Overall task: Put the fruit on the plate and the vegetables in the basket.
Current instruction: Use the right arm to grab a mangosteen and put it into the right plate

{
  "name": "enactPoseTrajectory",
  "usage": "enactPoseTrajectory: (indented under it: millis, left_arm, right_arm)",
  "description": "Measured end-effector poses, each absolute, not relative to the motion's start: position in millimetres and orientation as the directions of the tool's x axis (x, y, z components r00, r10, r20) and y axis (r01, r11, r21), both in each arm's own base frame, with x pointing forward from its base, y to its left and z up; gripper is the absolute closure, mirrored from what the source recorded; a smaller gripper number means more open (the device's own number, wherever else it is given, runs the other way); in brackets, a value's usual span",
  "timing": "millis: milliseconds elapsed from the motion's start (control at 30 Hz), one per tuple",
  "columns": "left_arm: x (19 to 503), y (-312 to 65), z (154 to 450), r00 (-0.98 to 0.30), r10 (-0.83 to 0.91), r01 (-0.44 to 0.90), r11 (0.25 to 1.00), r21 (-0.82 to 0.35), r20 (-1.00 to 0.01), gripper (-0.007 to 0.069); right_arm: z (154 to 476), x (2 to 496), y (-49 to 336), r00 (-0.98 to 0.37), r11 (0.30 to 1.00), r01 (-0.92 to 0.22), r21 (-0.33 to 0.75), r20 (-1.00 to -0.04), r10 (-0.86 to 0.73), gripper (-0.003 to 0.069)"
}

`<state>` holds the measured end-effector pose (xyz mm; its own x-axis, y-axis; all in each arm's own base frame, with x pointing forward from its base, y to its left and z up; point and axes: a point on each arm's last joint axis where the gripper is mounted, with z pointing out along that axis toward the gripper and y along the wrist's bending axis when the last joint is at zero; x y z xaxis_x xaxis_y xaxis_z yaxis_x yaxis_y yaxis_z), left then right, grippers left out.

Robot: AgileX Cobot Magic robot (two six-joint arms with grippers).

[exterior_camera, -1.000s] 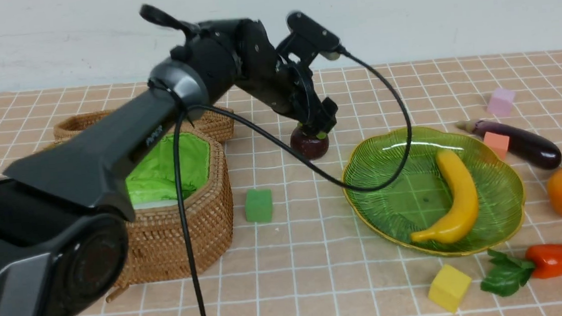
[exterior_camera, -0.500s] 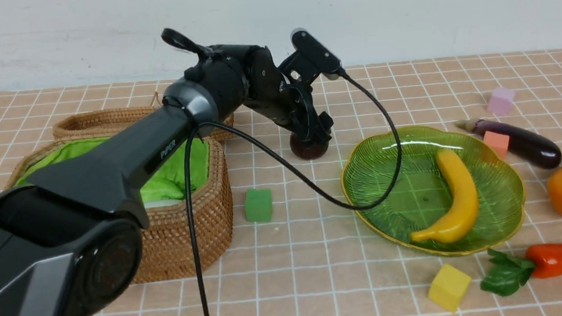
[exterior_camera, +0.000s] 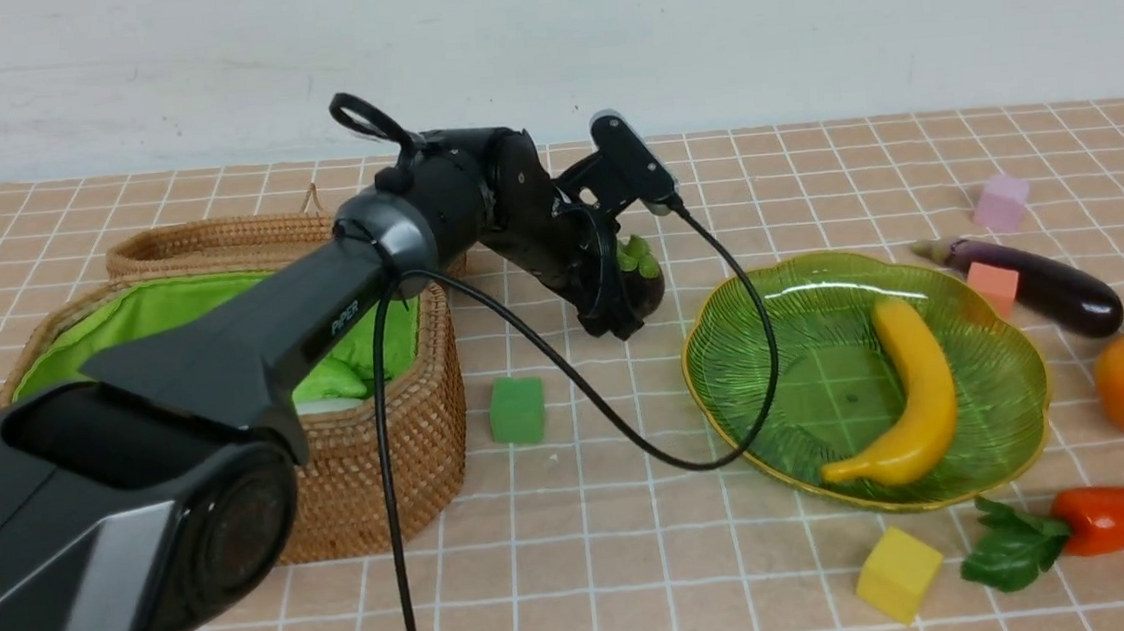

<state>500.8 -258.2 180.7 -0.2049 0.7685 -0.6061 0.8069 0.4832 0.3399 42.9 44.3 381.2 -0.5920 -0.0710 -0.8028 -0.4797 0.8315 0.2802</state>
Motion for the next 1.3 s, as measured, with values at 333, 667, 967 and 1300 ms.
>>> enactPoseTrajectory:
  millis: [333, 667, 967, 1300]
  left_arm:
    - [501, -255, 178, -0.225, 0.769, 0.812, 0.487, 0.321, -0.599, 0.0188]
    - [494, -247, 188, -0.259, 0.79, 0.841, 0.468, 0.273, -0.556, 0.0485]
    - [448, -227, 267, -0.506, 0.739, 0.805, 0.589, 0.062, -0.445, 0.0443]
    - [330, -164, 437, -0.604, 0.468, 0.586, 0.809, 0.038, -0.646, 0.0638]
  right_arm:
    - [381, 43, 44, -0.592, 0.831, -0.48, 0.279, -0.803, -0.072, 0.0479]
    - [380, 47, 43, -0.611, 0.848, -0.449, 0.281, -0.789, -0.062, 0.0467]
    - [363, 109, 62, -0.742, 0.889, -0.385, 0.25, -0.657, -0.137, 0.0424]
    - [377, 256, 113, -0.697, 0.855, -0.509, 0.102, -0.631, -0.34, 0.0421]
